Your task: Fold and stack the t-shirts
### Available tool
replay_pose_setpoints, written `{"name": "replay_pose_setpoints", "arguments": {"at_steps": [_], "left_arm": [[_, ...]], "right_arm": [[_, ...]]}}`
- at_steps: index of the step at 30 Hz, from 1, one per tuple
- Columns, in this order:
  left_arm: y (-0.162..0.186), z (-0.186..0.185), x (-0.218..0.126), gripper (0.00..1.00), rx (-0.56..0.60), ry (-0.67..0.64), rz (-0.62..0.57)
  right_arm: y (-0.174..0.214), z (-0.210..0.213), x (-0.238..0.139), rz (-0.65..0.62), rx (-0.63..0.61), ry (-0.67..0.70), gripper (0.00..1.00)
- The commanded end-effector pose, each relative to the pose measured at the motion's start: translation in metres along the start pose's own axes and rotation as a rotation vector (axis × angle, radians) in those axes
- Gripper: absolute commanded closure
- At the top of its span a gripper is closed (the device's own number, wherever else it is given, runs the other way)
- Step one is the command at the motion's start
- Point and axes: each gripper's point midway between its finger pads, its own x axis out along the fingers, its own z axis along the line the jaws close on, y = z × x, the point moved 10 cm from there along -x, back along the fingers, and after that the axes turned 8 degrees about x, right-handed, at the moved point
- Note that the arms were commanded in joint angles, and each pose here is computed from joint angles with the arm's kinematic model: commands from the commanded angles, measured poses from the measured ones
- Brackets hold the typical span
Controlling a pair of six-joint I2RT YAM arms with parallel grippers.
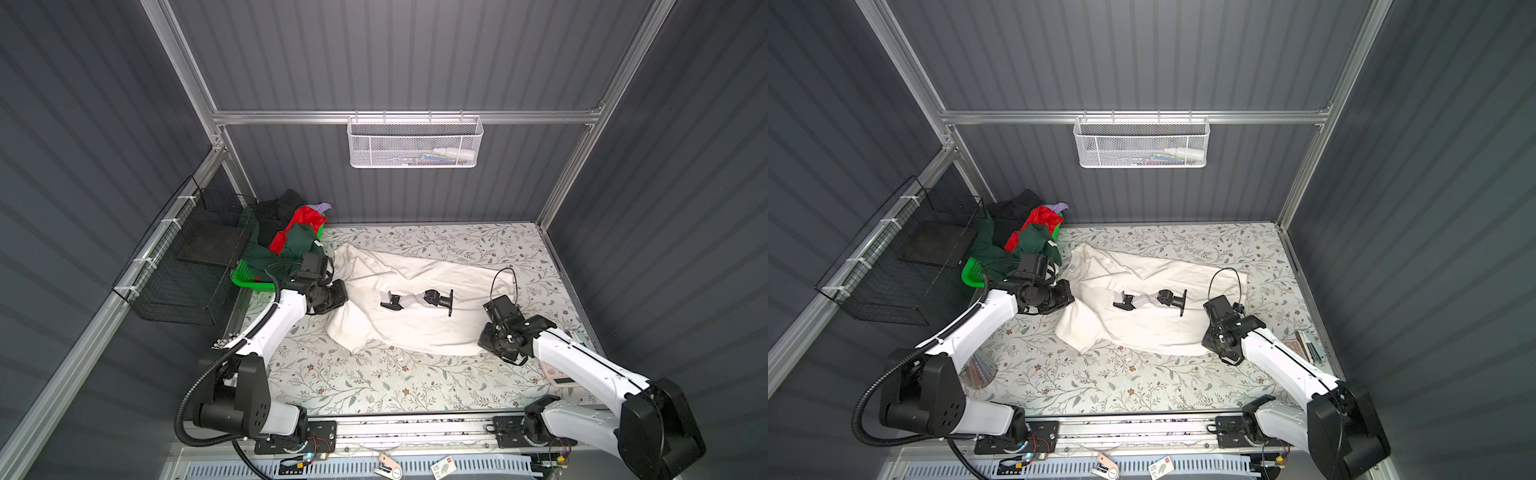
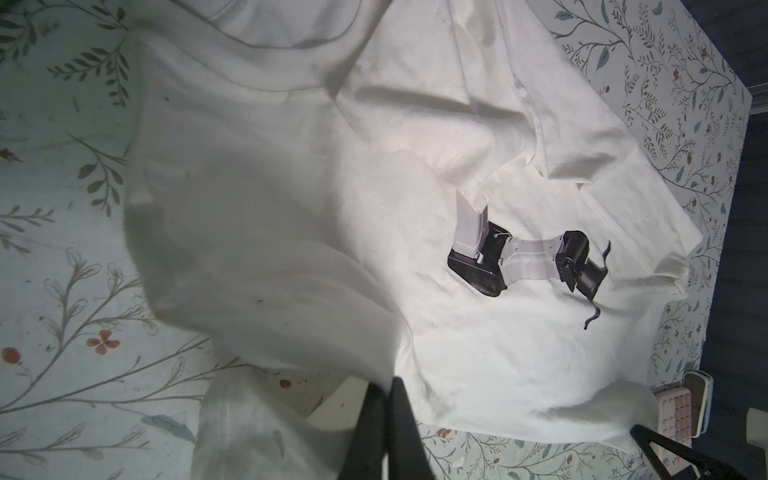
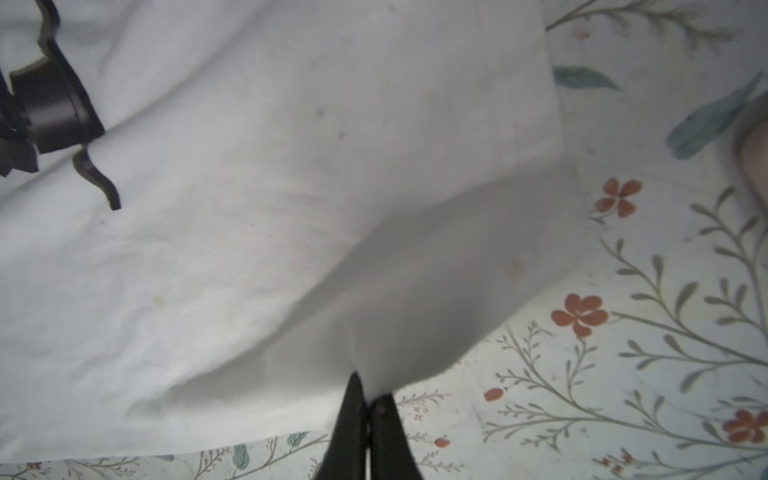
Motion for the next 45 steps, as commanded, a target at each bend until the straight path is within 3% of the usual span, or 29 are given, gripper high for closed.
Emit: {"name": "replay_pose_setpoints", "arguments": {"at_steps": [1, 13, 26, 45], "left_arm": [[-0.011, -0.005, 0.005, 1.0, -0.004, 0.046, 0.018], [-0.044, -0.007, 0.021, 1.0, -0.018, 0.084, 0.008], [-0.07, 0.004, 0.019, 1.0, -0.087, 0.083, -0.029], [-0.108, 0.002, 0.042, 1.0, -0.089, 0.095, -0.034]], "right_arm": [[-0.007, 0.004, -0.001, -0.004, -0.023, 0.017, 1.0], [-0.026, 0.02, 0.008, 0.058, -0.032, -0.011, 1.0], [-0.043, 0.023, 0.005, 0.046, -0.037, 0.033, 1.0], [-0.085, 0.037, 0.021, 0.064, -0.02, 0.017, 1.0]]}}
